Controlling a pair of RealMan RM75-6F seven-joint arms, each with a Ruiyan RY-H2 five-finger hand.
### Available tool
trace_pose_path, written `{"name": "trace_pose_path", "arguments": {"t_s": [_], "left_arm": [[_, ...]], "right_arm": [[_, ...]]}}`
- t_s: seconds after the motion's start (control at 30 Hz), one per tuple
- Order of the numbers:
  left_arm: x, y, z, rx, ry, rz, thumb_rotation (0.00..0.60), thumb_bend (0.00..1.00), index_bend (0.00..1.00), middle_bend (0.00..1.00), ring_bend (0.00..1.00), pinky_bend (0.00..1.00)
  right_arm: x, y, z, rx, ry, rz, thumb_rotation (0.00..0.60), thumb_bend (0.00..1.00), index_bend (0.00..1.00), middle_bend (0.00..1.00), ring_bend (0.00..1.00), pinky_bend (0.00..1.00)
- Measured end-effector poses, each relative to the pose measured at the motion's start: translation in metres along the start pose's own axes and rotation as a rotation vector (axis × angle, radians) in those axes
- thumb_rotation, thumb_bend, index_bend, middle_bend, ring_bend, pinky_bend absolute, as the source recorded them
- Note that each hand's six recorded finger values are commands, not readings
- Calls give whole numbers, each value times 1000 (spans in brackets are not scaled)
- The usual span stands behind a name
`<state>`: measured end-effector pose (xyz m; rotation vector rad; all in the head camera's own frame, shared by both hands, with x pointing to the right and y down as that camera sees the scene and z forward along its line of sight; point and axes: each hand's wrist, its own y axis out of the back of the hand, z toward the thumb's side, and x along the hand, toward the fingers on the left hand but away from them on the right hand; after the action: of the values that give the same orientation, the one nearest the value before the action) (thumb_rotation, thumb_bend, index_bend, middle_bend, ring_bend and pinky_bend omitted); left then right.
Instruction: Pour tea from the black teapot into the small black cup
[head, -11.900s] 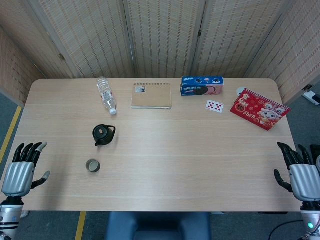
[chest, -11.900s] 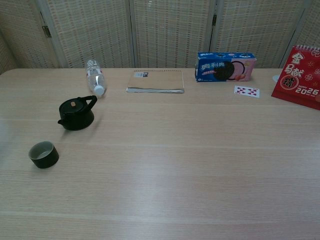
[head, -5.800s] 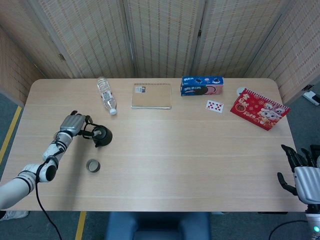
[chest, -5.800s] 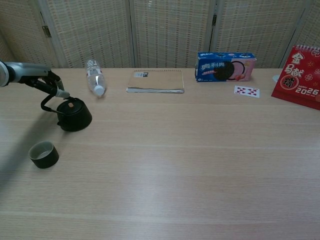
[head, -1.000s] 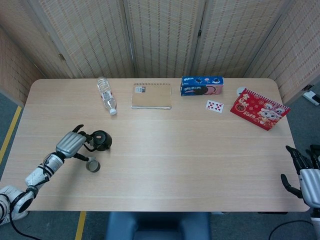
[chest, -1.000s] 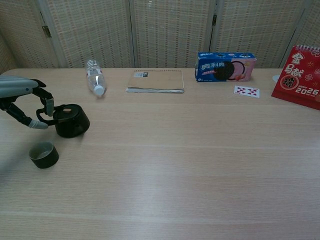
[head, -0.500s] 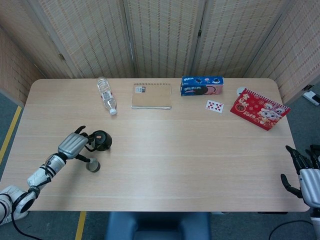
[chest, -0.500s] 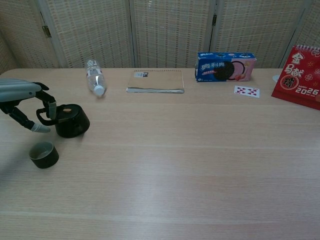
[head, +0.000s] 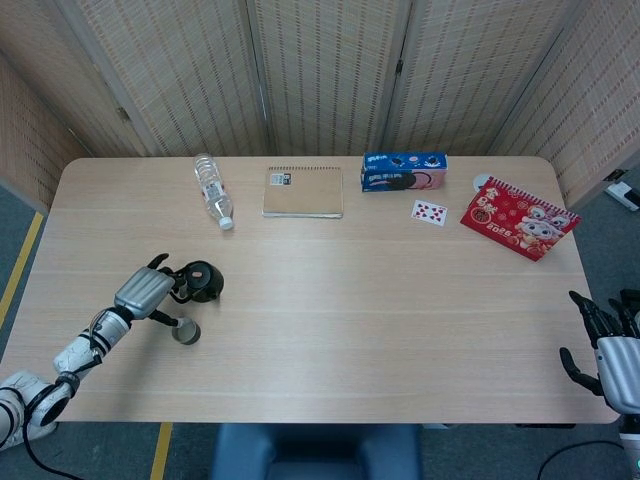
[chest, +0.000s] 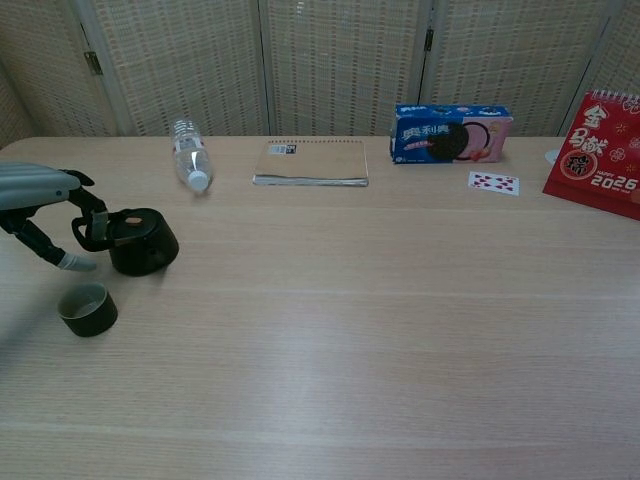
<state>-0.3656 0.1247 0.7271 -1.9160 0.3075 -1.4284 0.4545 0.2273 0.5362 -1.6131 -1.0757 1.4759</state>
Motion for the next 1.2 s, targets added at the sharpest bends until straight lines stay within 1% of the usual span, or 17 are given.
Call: {"name": "trace_pose_path", "arguments": {"t_s": [0.4, 0.77, 0.93, 1.2], "left_arm": [[-1, -9, -3, -22, 9, -27, 310, 211, 508, 507, 356, 6], [-1, -21, -4, -19, 6, -63, 312, 210, 533, 530, 371, 6], [-1, -23, -3, -20, 3, -69, 312, 210, 551, 550, 383, 5], [0, -22, 0, -21, -5, -67, 314, 209, 641, 641, 465, 4]], "right_arm": [[0, 0, 0, 1, -5, 1, 600, 426, 56, 184, 247, 79], [-3, -2, 2, -2, -2, 7, 600, 426, 56, 184, 246, 79], [-2, -2, 1, -3, -5, 6, 600, 426, 56, 184, 247, 79], [-2, -3, 0, -6, -7, 4, 600, 426, 56, 184, 247, 79]]}}
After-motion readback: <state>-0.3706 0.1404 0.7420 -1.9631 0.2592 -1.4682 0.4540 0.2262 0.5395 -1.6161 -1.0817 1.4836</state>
